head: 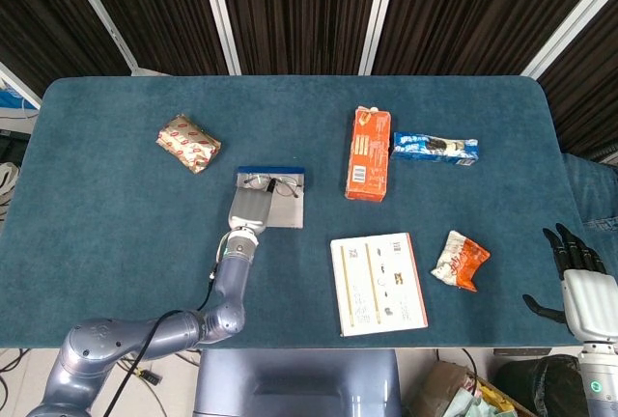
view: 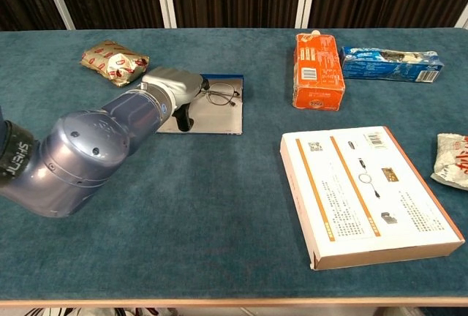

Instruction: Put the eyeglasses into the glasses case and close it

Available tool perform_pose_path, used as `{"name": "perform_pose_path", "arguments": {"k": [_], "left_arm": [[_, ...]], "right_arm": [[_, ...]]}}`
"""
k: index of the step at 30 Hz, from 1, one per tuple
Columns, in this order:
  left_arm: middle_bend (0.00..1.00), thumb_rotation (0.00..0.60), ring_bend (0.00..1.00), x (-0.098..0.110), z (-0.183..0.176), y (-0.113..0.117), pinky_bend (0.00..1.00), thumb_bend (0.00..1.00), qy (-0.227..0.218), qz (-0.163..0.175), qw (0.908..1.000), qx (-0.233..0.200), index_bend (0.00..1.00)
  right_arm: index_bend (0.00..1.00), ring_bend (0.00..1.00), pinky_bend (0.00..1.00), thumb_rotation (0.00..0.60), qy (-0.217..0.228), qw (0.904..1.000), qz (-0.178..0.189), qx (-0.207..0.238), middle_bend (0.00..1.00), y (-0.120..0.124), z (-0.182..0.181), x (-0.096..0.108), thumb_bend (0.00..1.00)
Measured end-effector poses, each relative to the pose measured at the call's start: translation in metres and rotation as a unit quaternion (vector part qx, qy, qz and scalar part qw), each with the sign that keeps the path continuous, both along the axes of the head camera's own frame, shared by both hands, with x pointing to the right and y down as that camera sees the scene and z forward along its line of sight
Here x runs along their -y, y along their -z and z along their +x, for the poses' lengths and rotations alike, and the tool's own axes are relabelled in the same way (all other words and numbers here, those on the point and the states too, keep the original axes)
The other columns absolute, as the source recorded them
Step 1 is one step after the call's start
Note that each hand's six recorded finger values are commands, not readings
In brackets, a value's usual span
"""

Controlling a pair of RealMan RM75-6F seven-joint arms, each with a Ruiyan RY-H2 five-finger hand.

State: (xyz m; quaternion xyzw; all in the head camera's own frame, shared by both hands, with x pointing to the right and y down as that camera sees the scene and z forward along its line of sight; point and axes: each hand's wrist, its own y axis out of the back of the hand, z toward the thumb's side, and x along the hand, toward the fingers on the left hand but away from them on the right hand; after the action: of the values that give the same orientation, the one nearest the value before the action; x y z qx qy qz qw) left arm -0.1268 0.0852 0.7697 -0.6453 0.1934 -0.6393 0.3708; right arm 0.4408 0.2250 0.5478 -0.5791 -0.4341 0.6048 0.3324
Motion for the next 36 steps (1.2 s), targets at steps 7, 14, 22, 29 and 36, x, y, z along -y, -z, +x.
{"name": "perform_pose_path", "arguments": {"k": [7,14,22,29,36], "left_arm": [[0.6,0.6,0.44,0.003,0.002,-0.001,0.46,0.45,0.006,0.007,0.9999,0.004,0.09],[0.6,0.6,0.44,0.007,0.005,-0.001,0.46,0.45,0.014,0.014,0.9998,0.006,0.09],[0.59,0.6,0.44,0.01,0.003,-0.004,0.46,0.45,0.022,0.016,0.9995,0.012,0.09],[0.59,0.6,0.44,0.012,0.004,-0.004,0.46,0.45,0.026,0.019,0.9994,0.012,0.09],[0.58,0.6,0.44,0.004,0.011,0.005,0.46,0.44,0.002,0.022,0.9998,0.002,0.09]], "right_arm": [[0.06,0.1,0.16,0.6,-0.001,1.0,0.0,0.001,0.03,0.0,0.0,0.0,0.24],[0.06,0.1,0.16,0.6,-0.002,1.0,-0.001,0.001,0.03,0.0,0.0,0.0,0.24],[0.06,0.1,0.16,0.6,-0.003,1.0,0.0,0.001,0.03,0.0,0.001,0.0,0.24],[0.06,0.1,0.16,0.6,-0.001,1.0,0.001,0.001,0.03,0.001,0.001,0.0,0.24],[0.06,0.1,0.16,0.6,-0.002,1.0,0.002,0.001,0.03,0.001,0.0,0.0,0.24]]}}
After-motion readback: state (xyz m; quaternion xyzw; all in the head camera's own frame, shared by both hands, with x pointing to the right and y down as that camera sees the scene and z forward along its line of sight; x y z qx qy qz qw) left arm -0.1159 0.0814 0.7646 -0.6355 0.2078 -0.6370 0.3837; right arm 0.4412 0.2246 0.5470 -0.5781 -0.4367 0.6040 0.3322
